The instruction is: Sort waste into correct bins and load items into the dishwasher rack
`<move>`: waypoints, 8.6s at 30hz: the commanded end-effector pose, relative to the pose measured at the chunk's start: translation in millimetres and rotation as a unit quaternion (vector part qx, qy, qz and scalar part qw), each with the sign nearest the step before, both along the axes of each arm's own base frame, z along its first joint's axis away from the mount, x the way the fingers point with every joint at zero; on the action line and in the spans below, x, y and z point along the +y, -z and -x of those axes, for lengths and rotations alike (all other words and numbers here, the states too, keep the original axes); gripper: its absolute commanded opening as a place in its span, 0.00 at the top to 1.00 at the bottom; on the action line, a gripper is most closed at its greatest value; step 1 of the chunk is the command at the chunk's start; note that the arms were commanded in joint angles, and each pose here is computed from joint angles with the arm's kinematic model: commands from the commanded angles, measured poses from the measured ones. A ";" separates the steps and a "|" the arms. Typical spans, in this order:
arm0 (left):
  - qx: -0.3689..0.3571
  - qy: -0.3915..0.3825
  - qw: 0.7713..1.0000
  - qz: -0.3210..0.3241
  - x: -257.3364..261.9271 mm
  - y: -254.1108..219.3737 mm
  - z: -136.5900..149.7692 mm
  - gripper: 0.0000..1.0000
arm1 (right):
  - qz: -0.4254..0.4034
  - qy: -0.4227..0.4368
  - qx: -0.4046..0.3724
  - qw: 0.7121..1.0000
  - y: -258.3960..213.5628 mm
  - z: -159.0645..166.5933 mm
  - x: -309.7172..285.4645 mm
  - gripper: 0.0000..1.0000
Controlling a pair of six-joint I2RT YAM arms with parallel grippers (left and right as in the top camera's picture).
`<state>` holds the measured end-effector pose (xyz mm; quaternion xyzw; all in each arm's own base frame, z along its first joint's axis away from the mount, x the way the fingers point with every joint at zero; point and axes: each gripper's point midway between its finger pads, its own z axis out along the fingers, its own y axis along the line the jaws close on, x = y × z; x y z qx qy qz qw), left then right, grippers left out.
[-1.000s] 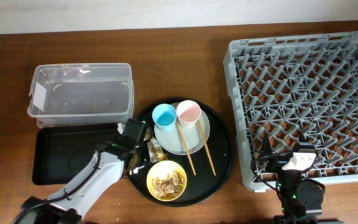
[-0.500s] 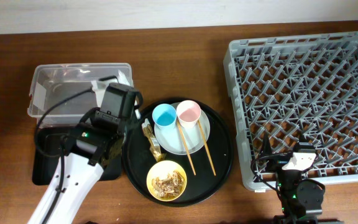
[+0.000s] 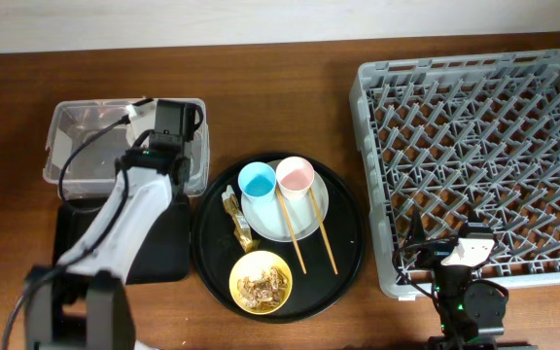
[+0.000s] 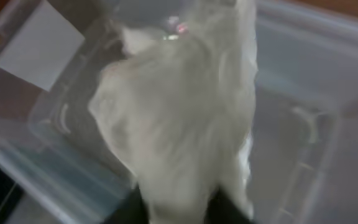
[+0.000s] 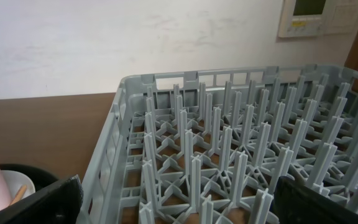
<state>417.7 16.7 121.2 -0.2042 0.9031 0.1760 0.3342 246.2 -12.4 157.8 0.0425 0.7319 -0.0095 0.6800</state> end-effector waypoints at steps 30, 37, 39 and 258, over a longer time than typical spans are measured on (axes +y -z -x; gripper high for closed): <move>0.164 0.192 0.932 0.259 -157.6 27.2 164.0 0.53 | -0.002 0.006 0.003 1.000 2.9 0.3 -2.5 0.01; 0.119 0.200 0.933 0.277 -163.8 53.6 152.7 0.47 | -0.002 0.006 0.003 1.000 2.9 0.3 -2.5 0.01; 0.109 0.184 0.934 0.284 -162.0 63.0 153.1 0.44 | -0.002 0.006 0.003 1.000 2.9 0.3 -2.5 0.01; 0.265 0.351 0.890 0.122 -223.2 87.2 225.3 0.81 | -0.002 0.006 0.003 1.000 2.9 0.3 -2.5 0.01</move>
